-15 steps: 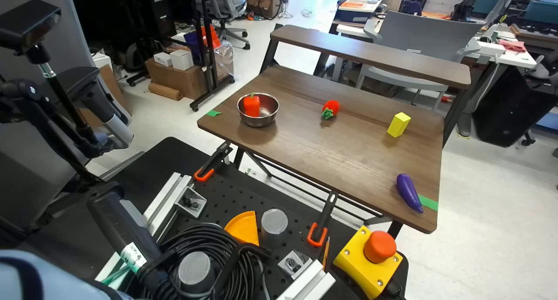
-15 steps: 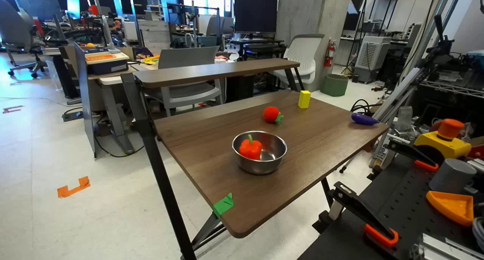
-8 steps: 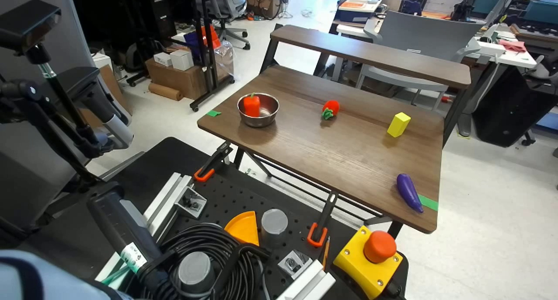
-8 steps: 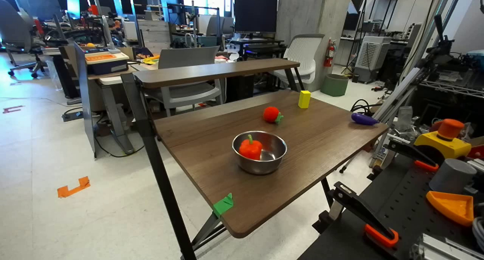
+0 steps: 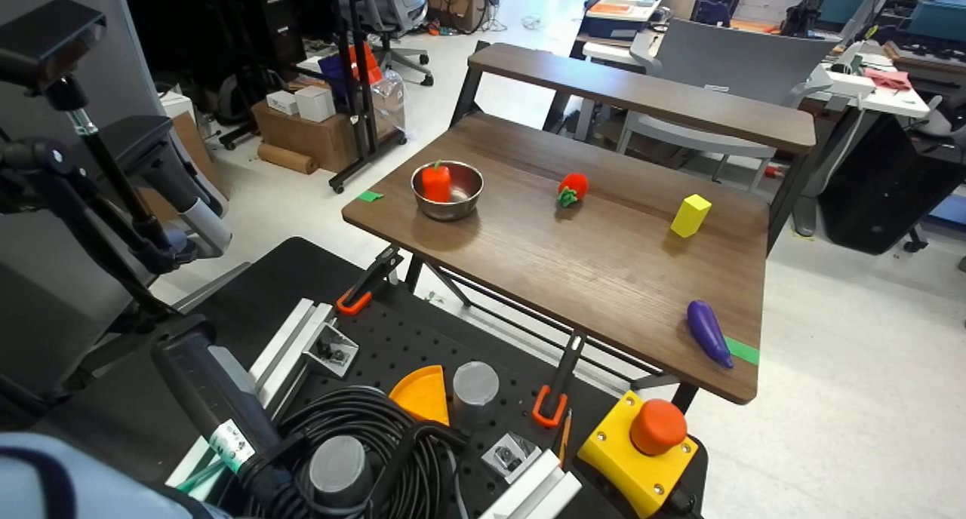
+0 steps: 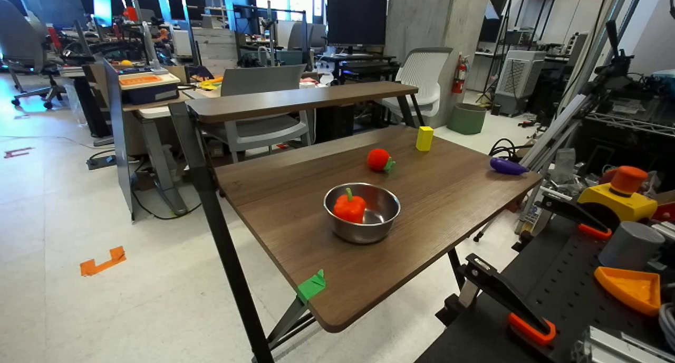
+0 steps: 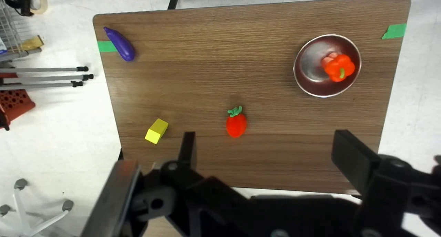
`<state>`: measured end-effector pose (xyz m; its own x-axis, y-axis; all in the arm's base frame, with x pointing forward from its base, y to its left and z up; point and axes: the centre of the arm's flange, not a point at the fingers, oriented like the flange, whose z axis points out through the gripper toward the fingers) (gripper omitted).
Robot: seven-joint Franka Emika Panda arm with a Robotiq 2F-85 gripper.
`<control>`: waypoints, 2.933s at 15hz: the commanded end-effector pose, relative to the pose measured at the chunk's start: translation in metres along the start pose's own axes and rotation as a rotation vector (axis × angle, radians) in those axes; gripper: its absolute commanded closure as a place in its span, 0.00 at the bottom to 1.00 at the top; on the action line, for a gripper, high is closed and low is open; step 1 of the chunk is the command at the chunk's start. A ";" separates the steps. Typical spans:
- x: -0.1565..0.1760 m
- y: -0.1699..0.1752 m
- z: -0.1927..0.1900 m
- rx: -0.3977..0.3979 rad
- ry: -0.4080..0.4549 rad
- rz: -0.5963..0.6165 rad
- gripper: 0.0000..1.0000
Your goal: Pick the red object and move it to the bottom on the table
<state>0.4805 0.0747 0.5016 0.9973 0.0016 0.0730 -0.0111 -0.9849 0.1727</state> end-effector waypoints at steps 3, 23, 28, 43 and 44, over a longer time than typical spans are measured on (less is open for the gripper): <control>0.058 0.006 0.061 0.003 0.013 -0.079 0.00; 0.198 0.005 0.330 0.152 -0.203 0.026 0.00; 0.210 0.004 0.367 0.156 -0.282 0.054 0.00; 0.188 -0.010 0.347 0.122 -0.394 -0.037 0.99; 0.181 -0.013 0.341 0.125 -0.396 -0.060 0.96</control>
<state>0.7168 0.0180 0.1454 0.9520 -0.0491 -0.3021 -0.0358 -0.9981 0.0495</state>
